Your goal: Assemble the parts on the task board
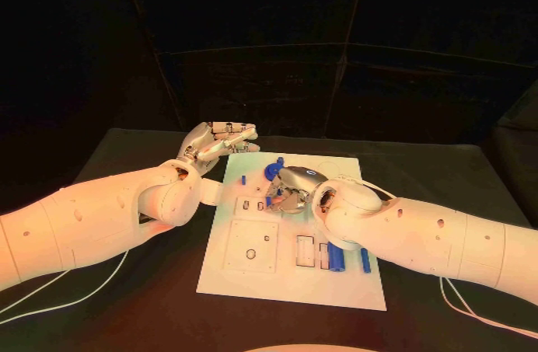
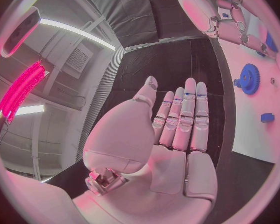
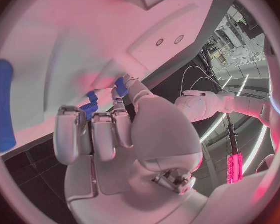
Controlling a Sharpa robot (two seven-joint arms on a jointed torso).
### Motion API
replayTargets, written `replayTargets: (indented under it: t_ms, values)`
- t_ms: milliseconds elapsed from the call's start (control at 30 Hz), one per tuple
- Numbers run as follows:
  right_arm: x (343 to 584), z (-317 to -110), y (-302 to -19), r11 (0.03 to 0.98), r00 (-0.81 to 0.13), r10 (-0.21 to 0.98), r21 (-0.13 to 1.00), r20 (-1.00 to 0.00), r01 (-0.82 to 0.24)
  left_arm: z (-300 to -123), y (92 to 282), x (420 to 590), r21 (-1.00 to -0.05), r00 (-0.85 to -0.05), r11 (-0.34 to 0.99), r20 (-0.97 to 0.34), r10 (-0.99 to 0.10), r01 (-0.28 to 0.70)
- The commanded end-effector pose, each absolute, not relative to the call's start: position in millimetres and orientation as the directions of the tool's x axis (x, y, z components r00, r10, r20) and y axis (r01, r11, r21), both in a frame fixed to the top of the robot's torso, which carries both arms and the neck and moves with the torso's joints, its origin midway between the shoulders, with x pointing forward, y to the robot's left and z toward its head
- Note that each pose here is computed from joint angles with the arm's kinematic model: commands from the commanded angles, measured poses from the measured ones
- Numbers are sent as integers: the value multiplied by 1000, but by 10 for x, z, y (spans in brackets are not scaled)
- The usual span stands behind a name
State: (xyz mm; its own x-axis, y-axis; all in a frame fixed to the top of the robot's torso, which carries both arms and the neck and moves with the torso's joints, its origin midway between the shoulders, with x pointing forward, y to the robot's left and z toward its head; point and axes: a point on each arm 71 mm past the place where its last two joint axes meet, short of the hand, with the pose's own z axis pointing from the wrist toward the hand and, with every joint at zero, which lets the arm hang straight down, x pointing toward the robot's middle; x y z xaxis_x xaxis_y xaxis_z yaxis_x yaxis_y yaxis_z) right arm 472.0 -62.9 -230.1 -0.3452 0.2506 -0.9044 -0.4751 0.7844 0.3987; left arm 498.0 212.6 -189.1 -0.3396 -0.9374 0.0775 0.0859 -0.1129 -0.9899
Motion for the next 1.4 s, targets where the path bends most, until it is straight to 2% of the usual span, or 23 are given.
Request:
replayTargets:
  t_ms: [33, 1400]
  values:
    - [4689, -2380, -626, 791, -378, 211, 385, -901, -476, -1875, 2121, 4982, -989, -347, -120, 82, -934, 91]
    - [4700, -2365, -637, 796, -348, 248, 395, -904, -459, -1879, 2132, 4988, -989, -345, -118, 81, -935, 88]
